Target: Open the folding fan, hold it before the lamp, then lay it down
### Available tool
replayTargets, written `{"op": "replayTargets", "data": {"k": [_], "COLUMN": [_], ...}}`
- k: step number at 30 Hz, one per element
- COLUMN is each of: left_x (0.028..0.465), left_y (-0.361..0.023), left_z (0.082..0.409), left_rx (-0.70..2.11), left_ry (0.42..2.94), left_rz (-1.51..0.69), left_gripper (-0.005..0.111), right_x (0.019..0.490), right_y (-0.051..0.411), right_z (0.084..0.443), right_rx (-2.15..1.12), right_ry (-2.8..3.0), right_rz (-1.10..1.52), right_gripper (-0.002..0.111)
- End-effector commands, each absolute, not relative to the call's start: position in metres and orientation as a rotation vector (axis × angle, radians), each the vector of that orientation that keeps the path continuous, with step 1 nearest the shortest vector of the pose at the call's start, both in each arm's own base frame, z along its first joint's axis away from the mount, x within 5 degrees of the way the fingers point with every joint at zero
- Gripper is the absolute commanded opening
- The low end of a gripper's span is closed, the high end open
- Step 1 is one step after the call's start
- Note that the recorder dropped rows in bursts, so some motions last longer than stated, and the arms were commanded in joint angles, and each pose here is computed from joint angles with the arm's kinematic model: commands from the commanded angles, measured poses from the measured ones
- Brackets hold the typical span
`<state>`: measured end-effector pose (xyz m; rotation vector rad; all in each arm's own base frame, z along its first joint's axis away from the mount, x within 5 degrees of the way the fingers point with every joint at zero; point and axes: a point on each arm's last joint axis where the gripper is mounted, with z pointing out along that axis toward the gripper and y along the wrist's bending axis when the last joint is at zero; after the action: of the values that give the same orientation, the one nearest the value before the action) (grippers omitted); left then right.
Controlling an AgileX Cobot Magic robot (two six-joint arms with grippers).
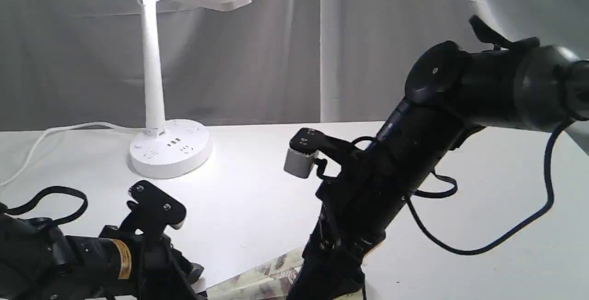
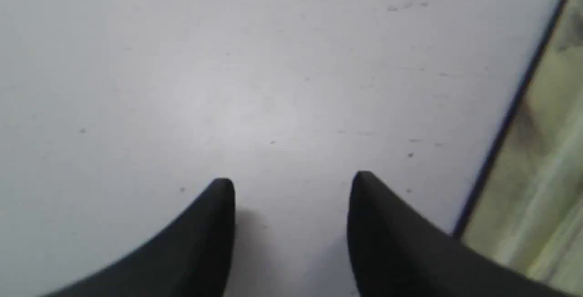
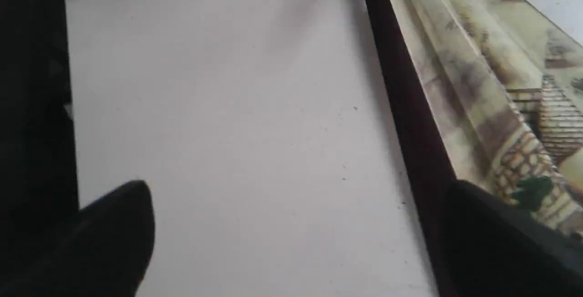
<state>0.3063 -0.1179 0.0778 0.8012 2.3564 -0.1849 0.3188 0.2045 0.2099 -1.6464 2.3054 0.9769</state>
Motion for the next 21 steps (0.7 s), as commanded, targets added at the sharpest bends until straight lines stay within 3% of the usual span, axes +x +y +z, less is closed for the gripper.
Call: {"op": "replayTargets", "data": {"k": [1, 6, 10, 21], "left_x": [0.291, 0.291, 0.293, 0.303], "left_y": [-0.12, -0.122, -0.125, -0.133], "left_z": [0.062, 0.062, 0.064, 0.073], "left_rx": [0.907, 0.908, 0.916, 0.948], "left_ry": [2.466, 2.45, 2.41, 2.29], "left_rz": [-0.121, -0.135, -0.16, -0.193], "left_gripper": [0.041, 0.041, 0.041, 0.04], "right_x": [0.319, 0.324, 0.328, 0.312], "right_y": [0.212, 0.216, 0.222, 0.275], "right_z": [0.2, 0.167, 0.15, 0.159], "right_rx": [-1.507, -1.454, -1.409, -1.55], "right_ry": [2.399, 2.496, 2.581, 2.5], "right_rz": [1.117, 1.196, 1.219, 1.22], "right_gripper": [0.077, 0.054, 0.044, 0.043]}}
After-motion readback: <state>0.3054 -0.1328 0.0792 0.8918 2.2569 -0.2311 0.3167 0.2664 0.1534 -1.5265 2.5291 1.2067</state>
